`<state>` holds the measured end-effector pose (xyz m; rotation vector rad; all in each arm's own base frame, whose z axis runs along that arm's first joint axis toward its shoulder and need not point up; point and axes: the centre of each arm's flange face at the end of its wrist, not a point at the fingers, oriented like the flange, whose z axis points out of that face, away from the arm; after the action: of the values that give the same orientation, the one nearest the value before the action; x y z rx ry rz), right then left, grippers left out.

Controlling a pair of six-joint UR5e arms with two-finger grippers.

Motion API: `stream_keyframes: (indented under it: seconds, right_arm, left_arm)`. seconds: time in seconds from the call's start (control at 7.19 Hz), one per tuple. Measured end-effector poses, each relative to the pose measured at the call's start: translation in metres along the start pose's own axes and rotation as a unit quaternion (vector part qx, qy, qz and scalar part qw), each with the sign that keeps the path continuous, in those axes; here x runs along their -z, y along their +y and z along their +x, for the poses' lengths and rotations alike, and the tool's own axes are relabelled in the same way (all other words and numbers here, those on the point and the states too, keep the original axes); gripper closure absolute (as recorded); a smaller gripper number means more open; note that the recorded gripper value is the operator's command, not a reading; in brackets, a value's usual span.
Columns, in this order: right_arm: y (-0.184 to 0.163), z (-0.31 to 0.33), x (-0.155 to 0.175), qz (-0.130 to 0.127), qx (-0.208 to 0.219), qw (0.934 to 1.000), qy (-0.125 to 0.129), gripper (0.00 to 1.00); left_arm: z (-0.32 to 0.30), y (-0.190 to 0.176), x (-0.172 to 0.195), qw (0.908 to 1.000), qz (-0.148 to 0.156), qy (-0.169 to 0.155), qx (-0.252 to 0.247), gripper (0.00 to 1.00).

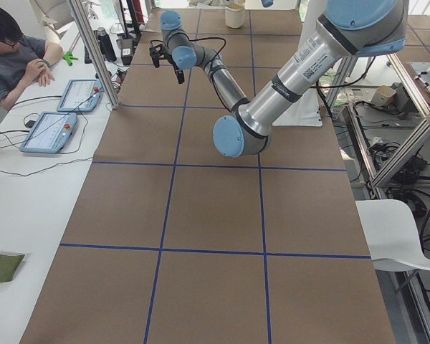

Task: Left arm hands cup to right arm to dump lemon

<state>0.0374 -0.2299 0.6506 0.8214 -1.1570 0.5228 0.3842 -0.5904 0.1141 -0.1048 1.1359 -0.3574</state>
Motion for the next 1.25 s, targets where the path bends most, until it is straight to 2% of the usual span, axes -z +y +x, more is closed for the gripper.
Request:
stream_keyframes:
  seconds: [0.28,0.42,0.7,0.97,1.25]
  right_arm:
    - [0.021,0.026,0.037,0.007,-0.027,0.9996,0.005,0.87]
    - [0.026,0.035,0.045,0.011,-0.055,0.9984,0.005,0.87]
    - [0.032,0.047,0.049,0.015,-0.131,0.9913,-0.01,0.84]
    - [0.037,0.06,0.044,0.007,-0.202,0.9791,-0.026,0.84]
    - [0.038,0.074,0.035,0.005,-0.28,0.9586,-0.053,0.84]
  left_arm:
    - [-0.005,-0.001,-0.004,0.9999,0.01,-0.004,0.0,0.0]
    - [-0.006,0.001,-0.007,0.9999,0.012,-0.005,-0.001,0.0]
    - [-0.008,0.005,-0.013,0.9999,0.015,-0.008,-0.003,0.0]
    - [-0.01,0.007,-0.014,0.9998,0.016,-0.008,-0.004,0.0]
    - [-0.012,0.008,-0.014,0.9998,0.016,-0.008,-0.005,0.0]
